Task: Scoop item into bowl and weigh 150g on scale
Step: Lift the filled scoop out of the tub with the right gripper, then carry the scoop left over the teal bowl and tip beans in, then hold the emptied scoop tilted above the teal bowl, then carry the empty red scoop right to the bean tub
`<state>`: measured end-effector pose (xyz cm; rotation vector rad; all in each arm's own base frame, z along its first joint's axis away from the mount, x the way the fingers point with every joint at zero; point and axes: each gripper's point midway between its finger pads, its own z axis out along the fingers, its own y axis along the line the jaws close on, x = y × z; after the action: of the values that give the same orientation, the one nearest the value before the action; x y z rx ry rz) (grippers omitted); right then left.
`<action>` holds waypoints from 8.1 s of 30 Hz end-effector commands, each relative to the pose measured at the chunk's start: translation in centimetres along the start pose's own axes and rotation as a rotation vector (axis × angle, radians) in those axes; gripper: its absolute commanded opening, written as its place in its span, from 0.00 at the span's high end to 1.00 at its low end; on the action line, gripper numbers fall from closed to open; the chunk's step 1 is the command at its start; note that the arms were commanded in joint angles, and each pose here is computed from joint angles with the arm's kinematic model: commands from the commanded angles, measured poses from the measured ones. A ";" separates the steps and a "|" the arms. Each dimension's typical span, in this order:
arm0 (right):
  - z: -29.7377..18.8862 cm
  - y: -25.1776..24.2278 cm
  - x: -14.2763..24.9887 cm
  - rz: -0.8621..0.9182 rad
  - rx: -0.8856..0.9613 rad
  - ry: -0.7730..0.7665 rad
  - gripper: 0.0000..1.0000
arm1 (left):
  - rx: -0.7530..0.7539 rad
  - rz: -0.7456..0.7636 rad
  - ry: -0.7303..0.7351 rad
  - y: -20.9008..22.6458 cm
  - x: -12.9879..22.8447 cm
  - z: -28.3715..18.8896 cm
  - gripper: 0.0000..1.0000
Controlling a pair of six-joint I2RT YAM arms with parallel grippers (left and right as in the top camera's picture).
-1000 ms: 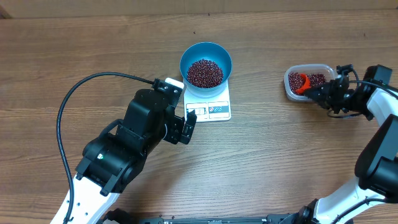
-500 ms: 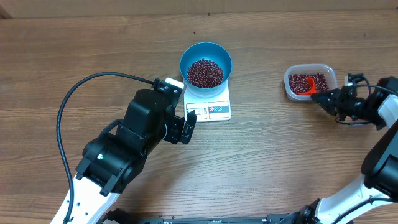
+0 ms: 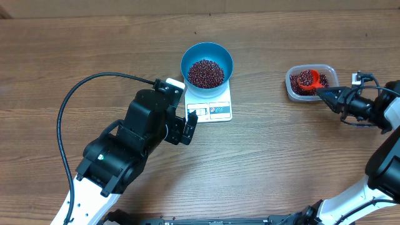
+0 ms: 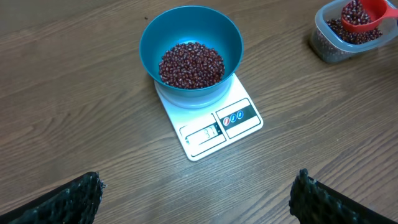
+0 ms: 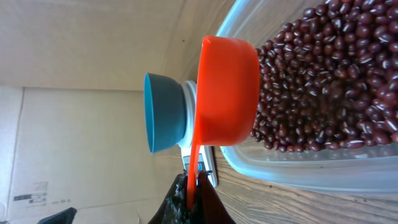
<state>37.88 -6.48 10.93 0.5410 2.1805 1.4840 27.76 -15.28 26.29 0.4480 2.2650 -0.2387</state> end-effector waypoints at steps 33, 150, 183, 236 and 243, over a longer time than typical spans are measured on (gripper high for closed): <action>9.3 9.3 6.5 -0.107 -0.345 0.305 0.96 | -0.014 -0.006 -0.014 0.3 -0.5 -0.2 0.00; 23.3 13.2 5.2 -1.828 -0.157 0.051 0.96 | -0.014 -0.006 -0.014 0.3 -0.5 -0.2 0.00; 22.6 15.9 5.8 -1.339 -0.239 0.083 0.96 | -0.014 -0.006 -0.014 0.3 -0.5 -0.2 0.00; 0.2 2.2 0.4 -0.500 0.917 -0.013 0.96 | -0.014 -0.006 -0.014 0.3 -0.5 -0.2 0.01; 0.4 2.6 -0.4 -0.515 0.908 -0.047 0.87 | -0.014 -0.006 -0.014 0.3 -0.5 -0.2 0.00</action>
<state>38.30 -5.19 13.17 0.2142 2.6205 0.1835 27.77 -15.28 26.27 0.4487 2.2656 -0.2383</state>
